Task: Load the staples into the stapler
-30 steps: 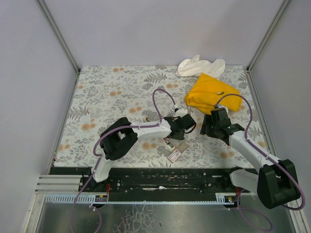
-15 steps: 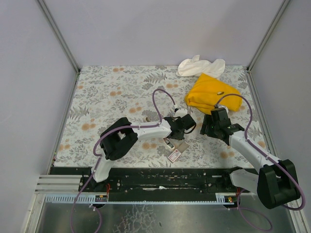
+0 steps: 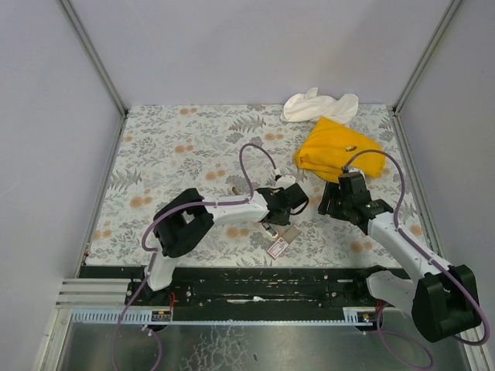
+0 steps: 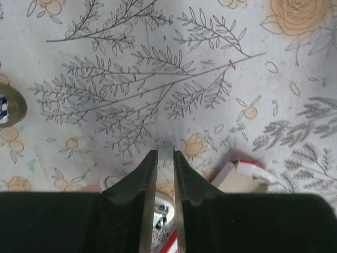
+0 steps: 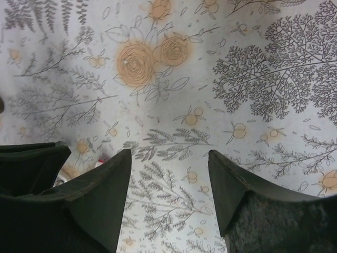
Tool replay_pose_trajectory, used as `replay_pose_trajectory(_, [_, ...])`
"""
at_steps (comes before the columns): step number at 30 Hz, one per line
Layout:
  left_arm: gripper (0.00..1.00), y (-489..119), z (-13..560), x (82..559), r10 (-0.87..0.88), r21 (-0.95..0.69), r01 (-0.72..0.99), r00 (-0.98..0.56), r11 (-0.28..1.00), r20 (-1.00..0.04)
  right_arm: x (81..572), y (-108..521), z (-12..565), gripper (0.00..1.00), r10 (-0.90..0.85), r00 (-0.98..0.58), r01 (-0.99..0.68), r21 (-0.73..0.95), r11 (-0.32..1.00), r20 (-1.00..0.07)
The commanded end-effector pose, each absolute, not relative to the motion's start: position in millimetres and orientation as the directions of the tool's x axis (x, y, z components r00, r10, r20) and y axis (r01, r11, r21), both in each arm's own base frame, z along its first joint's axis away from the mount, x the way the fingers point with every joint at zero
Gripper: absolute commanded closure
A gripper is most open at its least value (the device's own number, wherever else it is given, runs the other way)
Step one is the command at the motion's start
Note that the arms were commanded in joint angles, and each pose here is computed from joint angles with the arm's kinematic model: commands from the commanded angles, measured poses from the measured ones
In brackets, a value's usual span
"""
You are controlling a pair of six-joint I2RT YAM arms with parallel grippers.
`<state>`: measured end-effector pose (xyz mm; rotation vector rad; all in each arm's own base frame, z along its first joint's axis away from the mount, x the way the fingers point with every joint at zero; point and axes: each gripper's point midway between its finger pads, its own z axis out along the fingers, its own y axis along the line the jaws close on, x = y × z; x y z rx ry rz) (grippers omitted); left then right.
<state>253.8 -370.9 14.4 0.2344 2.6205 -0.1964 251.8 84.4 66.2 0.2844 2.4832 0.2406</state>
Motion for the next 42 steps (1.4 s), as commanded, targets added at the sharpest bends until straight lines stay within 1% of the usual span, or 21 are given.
replay_pose_trajectory(1, [0.90, -384.0, 63.6, 249.8, 0.073, -0.216, 0.220, -0.842, 0.951, -0.535, 253.3, 100.2, 101.3, 0.33, 0.259, -0.756, 0.061, 0.329, 0.942, -0.601])
replay_pose_trajectory(6, [0.90, -395.1, 123.7, 251.1, -0.010, -0.380, 0.250, -0.824, 0.891, -0.567, 249.6, 116.1, 145.6, 0.31, 0.264, -0.714, -0.042, 0.417, 0.908, -0.648])
replay_pose_trajectory(8, [0.90, -394.1, 142.8, 249.1, -0.042, -0.451, 0.266, -0.824, 0.852, -0.565, 247.7, 125.6, 167.5, 0.28, 0.267, -0.695, -0.103, 0.460, 0.882, -0.668])
replay_pose_trajectory(12, [0.90, -390.0, 192.5, 238.6, -0.105, -0.616, 0.344, -0.812, 0.708, -0.575, 240.6, 150.5, 209.0, 0.24, 0.290, -0.660, -0.244, 0.562, 0.790, -0.693])
replay_pose_trajectory(15, [0.89, -381.4, 230.8, 225.2, -0.141, -0.716, 0.422, -0.801, 0.557, -0.582, 226.1, 177.9, 241.3, 0.22, 0.275, -0.666, -0.393, 0.640, 0.660, -0.693])
replay_pose_trajectory(18, [0.89, -371.2, 262.2, 214.3, -0.160, -0.766, 0.488, -0.791, 0.418, -0.591, 212.0, 199.1, 265.6, 0.20, 0.262, -0.686, -0.494, 0.700, 0.516, -0.678])
replay_pose_trajectory(20, [0.89, -365.6, 281.5, 208.1, -0.174, -0.783, 0.529, -0.780, 0.327, -0.601, 205.1, 208.8, 277.5, 0.19, 0.270, -0.704, -0.524, 0.737, 0.428, -0.657])
replay_pose_trajectory(23, [0.89, -355.6, 302.0, 198.3, -0.195, -0.798, 0.563, -0.776, 0.213, -0.600, 201.6, 215.7, 292.0, 0.19, 0.310, -0.707, -0.545, 0.769, 0.333, -0.636])
replay_pose_trajectory(26, [0.89, -350.3, 312.7, 191.2, -0.192, -0.802, 0.581, -0.779, 0.136, -0.597, 198.1, 220.8, 304.9, 0.18, 0.349, -0.710, -0.563, 0.791, 0.240, -0.612])
replay_pose_trajectory(29, [0.89, -349.0, 323.2, 179.8, -0.176, -0.802, 0.595, -0.786, 0.050, -0.593, 193.8, 224.6, 317.7, 0.23, 0.377, -0.728, -0.566, 0.812, 0.140, -0.572])
replay_pose_trajectory(32, [0.89, -346.9, 336.4, 169.8, -0.172, -0.793, 0.608, -0.785, -0.028, -0.596, 187.4, 226.0, 331.9, 0.29, 0.386, -0.720, -0.602, 0.796, 0.067, -0.577])
replay_pose_trajectory(36, [0.89, -345.3, 341.0, 168.5, -0.179, -0.786, 0.617, -0.778, -0.038, -0.602, 184.5, 227.9, 340.1, 0.41, 0.385, -0.722, -0.606, 0.794, 0.049, -0.575])
replay_pose_trajectory(42, [0.89, -344.1, 347.8, 167.7, -0.200, -0.791, 0.609, -0.784, -0.064, -0.588, 181.2, 234.0, 341.4, 0.48, 0.373, -0.726, -0.610, 0.791, 0.038, -0.578])
